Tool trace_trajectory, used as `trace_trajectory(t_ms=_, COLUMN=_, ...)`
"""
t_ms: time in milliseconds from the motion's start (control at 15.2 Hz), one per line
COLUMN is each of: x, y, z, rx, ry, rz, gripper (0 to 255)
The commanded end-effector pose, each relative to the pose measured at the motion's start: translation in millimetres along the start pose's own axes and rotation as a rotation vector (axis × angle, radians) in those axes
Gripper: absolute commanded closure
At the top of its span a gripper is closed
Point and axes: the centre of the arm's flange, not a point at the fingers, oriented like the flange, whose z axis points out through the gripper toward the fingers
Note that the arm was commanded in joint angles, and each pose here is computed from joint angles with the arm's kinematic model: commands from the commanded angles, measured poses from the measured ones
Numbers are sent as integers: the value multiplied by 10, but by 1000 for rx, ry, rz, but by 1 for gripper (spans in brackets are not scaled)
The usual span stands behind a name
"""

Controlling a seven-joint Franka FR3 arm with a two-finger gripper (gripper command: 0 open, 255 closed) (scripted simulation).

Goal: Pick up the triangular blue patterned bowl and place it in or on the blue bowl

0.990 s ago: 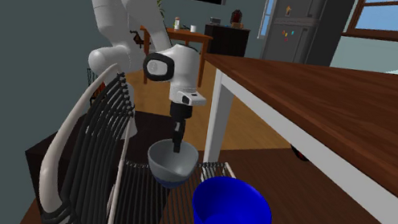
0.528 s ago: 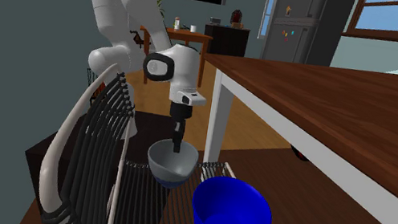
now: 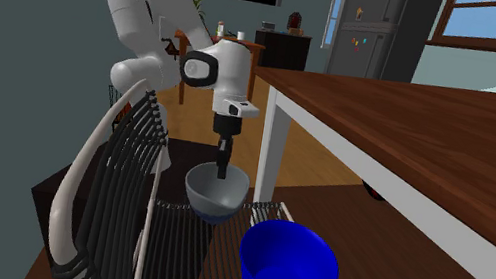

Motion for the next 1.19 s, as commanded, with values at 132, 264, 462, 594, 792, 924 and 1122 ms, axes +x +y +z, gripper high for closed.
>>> trace_trajectory(t_ms=132, x=-2, y=37, z=-206, rx=0, ry=0, rz=0, gripper=255)
trace_trajectory(t_ms=264, x=1, y=56, z=-309, rx=0, ry=0, rz=0, gripper=255)
trace_trajectory(t_ms=462, x=6, y=86, z=-465, rx=0, ry=0, rz=0, gripper=255)
trace_trajectory(t_ms=594, x=9, y=105, z=-569, rx=0, ry=0, rz=0, gripper=255)
trace_trajectory(t_ms=792, x=14, y=134, z=-724, rx=0, ry=0, rz=0, gripper=255)
trace_trajectory(t_ms=924, x=17, y=154, z=-828, rx=0, ry=0, rz=0, gripper=255)
trace_trajectory(t_ms=1122, x=22, y=183, z=-984, rx=0, ry=0, rz=0, gripper=255)
